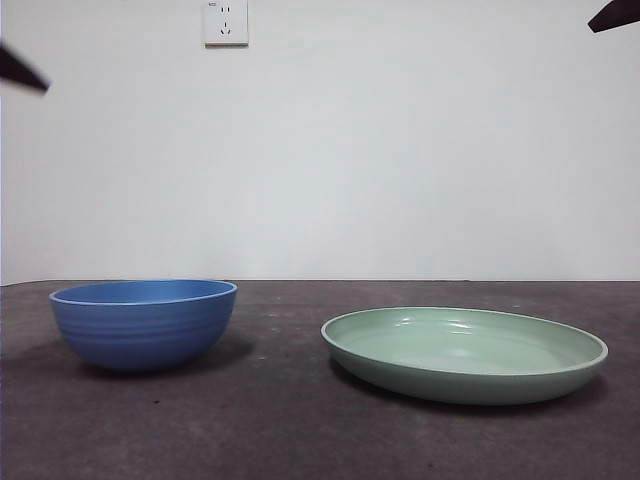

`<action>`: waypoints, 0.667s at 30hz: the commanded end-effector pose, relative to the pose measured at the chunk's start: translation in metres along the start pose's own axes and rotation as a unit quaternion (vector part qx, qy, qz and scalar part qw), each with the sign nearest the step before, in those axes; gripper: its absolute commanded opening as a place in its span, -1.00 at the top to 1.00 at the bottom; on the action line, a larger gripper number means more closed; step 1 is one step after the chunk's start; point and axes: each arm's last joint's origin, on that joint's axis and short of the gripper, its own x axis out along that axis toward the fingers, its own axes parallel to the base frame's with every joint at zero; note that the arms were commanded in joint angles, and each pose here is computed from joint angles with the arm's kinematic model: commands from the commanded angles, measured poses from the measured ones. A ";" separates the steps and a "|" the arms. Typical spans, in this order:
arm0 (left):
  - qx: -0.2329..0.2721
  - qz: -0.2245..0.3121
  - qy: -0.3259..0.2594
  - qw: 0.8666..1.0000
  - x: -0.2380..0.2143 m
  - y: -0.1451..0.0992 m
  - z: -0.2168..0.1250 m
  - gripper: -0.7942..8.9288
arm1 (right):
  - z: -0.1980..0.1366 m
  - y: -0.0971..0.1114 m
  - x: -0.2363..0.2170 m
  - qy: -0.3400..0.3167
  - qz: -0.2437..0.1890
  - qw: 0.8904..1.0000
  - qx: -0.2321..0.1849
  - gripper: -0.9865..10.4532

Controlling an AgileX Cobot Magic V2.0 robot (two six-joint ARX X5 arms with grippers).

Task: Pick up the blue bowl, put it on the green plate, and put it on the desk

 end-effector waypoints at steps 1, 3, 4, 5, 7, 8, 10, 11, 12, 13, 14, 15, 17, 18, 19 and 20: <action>-0.027 0.017 0.026 0.999 0.008 0.011 0.005 -0.51 | 0.004 0.002 -0.001 -0.001 0.003 1.000 0.009 -0.12; -0.048 0.028 0.046 0.997 0.017 0.021 0.005 -0.51 | 0.002 0.002 -0.001 0.004 0.003 1.000 0.013 -0.12; -0.056 0.032 0.055 0.996 0.023 0.026 0.006 -0.51 | 0.002 0.002 -0.001 0.006 0.003 1.000 0.015 -0.12; -0.063 0.035 0.061 0.996 0.028 0.030 0.007 -0.51 | 0.002 0.002 -0.001 0.008 0.003 1.000 0.016 -0.12; -0.076 0.041 0.077 0.993 0.040 0.039 0.008 -0.51 | 0.002 0.002 -0.001 0.008 0.004 1.000 0.016 -0.12; -0.081 0.043 0.084 0.992 0.045 0.043 0.008 -0.50 | 0.002 0.002 -0.001 0.008 0.004 1.000 0.016 -0.12; -0.091 0.054 0.101 0.989 0.056 0.051 0.008 -0.50 | 0.001 0.002 -0.001 0.009 0.004 1.000 0.017 -0.12; -0.095 0.066 0.109 0.987 0.062 0.055 0.007 -0.50 | 0.001 0.002 -0.001 0.010 0.004 1.000 0.018 -0.12; -0.099 0.080 0.117 0.985 0.067 0.059 0.006 -0.50 | 0.001 0.002 -0.001 0.011 0.004 1.000 0.019 -0.12; -0.101 0.095 0.124 0.983 0.071 0.063 0.006 -0.50 | 0.001 0.002 -0.001 0.012 0.004 1.000 0.019 -0.12; -0.104 0.107 0.130 0.980 0.076 0.067 0.005 -0.50 | 0.001 0.002 -0.001 0.012 0.004 1.000 0.020 -0.12; -0.105 0.114 0.135 0.979 0.081 0.071 0.004 -0.50 | 0.001 0.002 -0.001 0.012 0.004 1.000 0.020 -0.12; -0.107 0.115 0.140 0.978 0.090 0.077 0.004 -0.50 | 0.001 0.002 -0.001 0.012 0.007 1.000 0.019 -0.12; -0.108 0.115 0.141 0.977 0.095 0.080 0.004 -0.50 | 0.001 0.002 -0.001 0.012 0.008 1.000 0.019 -0.12; -0.108 0.116 0.142 0.977 0.099 0.083 0.004 -0.50 | 0.001 0.002 -0.001 0.012 0.008 1.000 0.020 -0.12; -0.109 0.116 0.143 0.977 0.103 0.085 0.004 -0.50 | 0.001 0.002 -0.001 0.012 0.008 1.000 0.020 -0.12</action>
